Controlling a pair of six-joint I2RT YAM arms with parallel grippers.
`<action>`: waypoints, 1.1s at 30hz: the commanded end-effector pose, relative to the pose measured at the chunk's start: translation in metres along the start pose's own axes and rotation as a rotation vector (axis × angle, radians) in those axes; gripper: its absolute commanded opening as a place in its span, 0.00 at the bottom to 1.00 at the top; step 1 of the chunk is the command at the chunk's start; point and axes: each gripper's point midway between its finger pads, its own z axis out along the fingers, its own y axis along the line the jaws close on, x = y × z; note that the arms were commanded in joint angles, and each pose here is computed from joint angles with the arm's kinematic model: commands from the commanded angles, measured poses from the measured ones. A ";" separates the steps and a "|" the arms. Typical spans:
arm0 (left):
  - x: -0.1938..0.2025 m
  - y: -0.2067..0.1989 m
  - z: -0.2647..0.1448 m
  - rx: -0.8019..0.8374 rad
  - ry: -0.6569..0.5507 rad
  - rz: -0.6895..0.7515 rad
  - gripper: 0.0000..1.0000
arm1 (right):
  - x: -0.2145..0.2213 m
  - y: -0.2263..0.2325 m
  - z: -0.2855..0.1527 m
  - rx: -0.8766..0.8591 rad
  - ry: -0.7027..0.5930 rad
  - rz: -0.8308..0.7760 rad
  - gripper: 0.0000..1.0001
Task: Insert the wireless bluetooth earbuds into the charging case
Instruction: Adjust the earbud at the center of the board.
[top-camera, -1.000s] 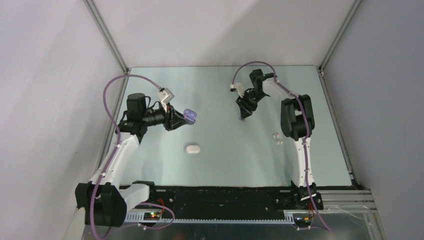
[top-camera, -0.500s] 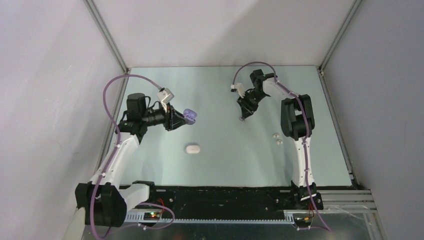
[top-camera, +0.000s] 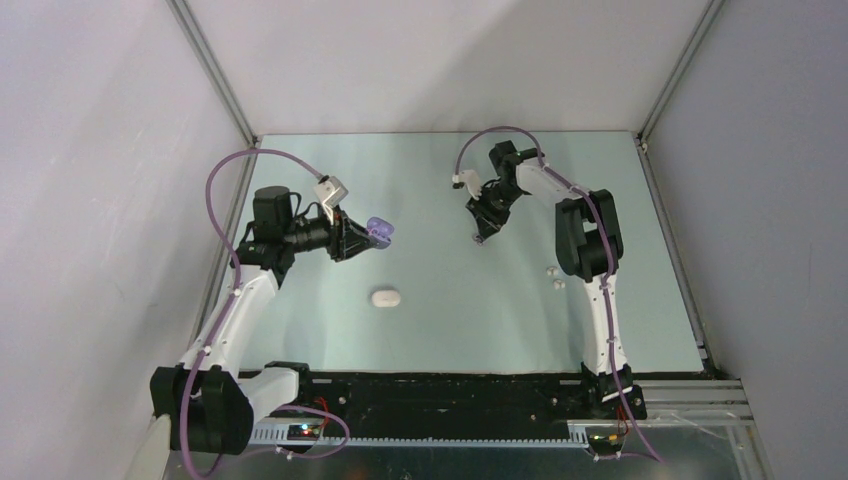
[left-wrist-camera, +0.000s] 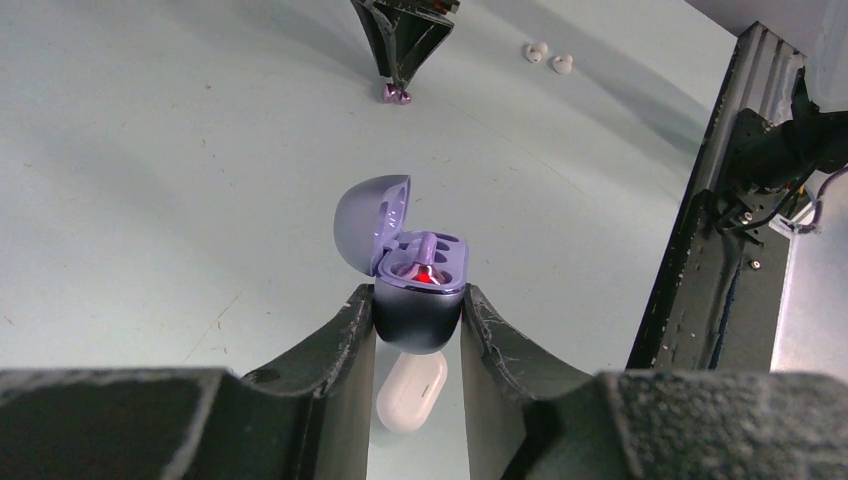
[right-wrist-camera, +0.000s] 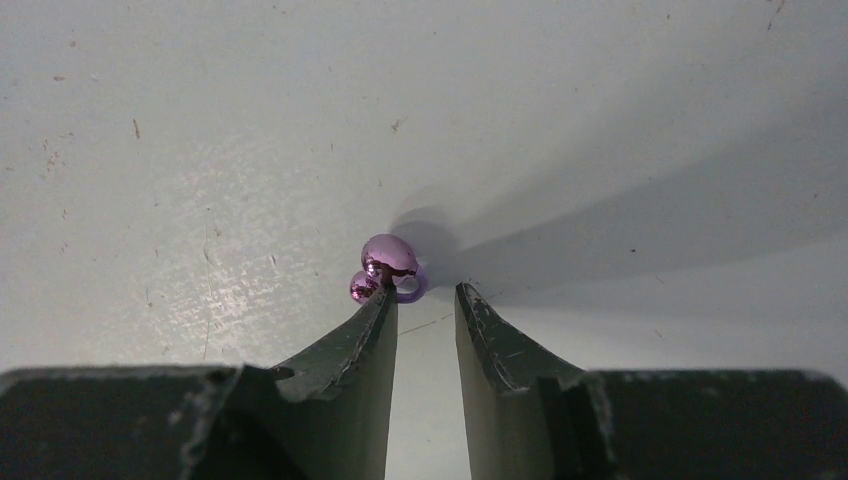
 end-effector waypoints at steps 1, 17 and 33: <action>-0.016 0.002 -0.004 -0.019 -0.048 0.070 0.00 | -0.010 0.000 0.001 0.018 -0.007 -0.011 0.33; -0.013 0.001 -0.004 -0.020 -0.051 0.069 0.00 | -0.037 0.015 -0.011 -0.035 -0.087 0.094 0.34; -0.015 0.001 -0.004 -0.018 -0.053 0.072 0.00 | -0.025 0.016 0.008 -0.023 0.017 0.157 0.41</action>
